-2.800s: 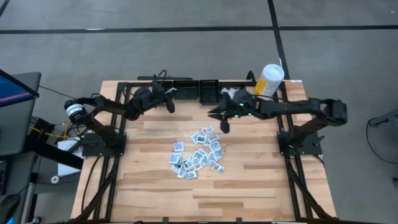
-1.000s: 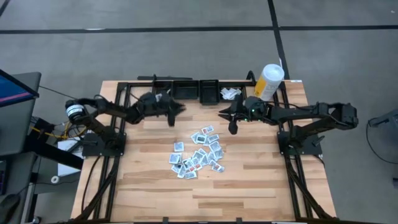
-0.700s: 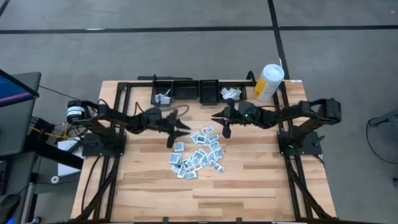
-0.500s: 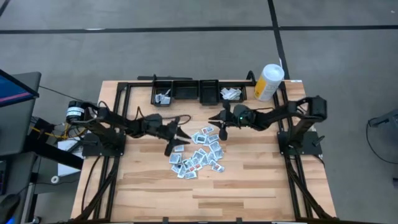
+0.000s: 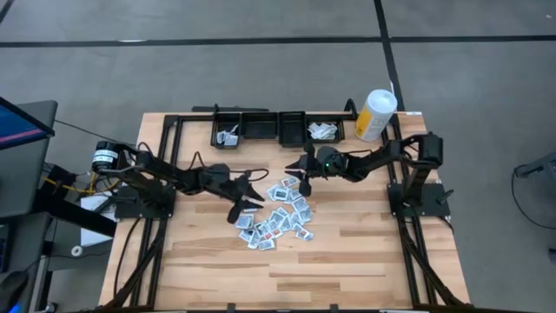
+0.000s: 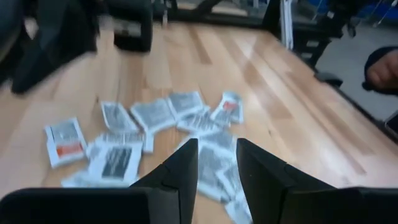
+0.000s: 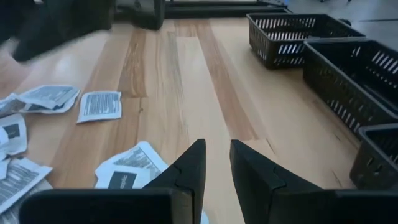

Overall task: Pick & Place First Aid Supplies
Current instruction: Put the blue alcohol pad into the left black bin

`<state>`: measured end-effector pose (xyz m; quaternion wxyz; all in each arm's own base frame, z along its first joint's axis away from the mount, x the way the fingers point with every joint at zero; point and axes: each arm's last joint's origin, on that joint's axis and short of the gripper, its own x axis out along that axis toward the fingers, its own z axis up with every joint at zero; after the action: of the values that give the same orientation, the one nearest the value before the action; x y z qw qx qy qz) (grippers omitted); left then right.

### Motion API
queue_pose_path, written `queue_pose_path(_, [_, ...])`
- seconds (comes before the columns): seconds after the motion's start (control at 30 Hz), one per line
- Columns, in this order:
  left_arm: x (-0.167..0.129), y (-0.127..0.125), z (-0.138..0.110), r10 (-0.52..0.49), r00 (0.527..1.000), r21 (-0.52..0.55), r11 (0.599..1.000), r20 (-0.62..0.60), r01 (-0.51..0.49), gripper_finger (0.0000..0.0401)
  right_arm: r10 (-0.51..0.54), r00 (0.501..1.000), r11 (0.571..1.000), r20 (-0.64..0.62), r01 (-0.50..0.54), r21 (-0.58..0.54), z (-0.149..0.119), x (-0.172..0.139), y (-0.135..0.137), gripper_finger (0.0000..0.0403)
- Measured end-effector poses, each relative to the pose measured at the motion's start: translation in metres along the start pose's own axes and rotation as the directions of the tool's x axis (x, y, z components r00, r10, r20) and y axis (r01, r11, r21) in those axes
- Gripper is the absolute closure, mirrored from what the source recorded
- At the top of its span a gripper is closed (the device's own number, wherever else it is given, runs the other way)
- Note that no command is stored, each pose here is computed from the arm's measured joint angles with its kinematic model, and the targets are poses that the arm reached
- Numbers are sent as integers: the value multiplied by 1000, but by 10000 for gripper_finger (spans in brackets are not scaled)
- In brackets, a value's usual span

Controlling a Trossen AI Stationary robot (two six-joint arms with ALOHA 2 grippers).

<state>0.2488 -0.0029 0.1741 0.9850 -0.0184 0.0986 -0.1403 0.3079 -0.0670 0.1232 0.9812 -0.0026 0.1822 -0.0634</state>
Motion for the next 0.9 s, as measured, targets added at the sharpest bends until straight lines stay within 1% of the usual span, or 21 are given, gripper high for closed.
queue_pose_path(0.17, [-1, 0, -12, 7, 992, -45, 999, -123, -13, 290, 0, 1000, 1000, -2, 0, 2, 0, 0, 0, 334])
queue_pose_path(0.3, [-3, -1, -24, 0, 970, -98, 995, -243, -25, 290, 1, 1000, 1000, -22, -1, 4, -2, 0, 0, 334])
queue_pose_path(0.37, [-4, -1, -28, -3, 960, -121, 992, -281, -32, 290, 1, 1000, 1000, -24, -1, 4, -3, 0, 0, 334])
queue_pose_path(0.7, [-3, -14, -26, -54, 957, -127, 992, -286, 18, 290, 2, 1000, 1000, -25, -2, 3, -3, 0, 0, 334])
queue_pose_path(0.9, [-10, -31, -16, -106, 957, -139, 988, -268, 71, 290, 4, 1000, 1000, -25, -4, 2, -3, 0, 1, 334])
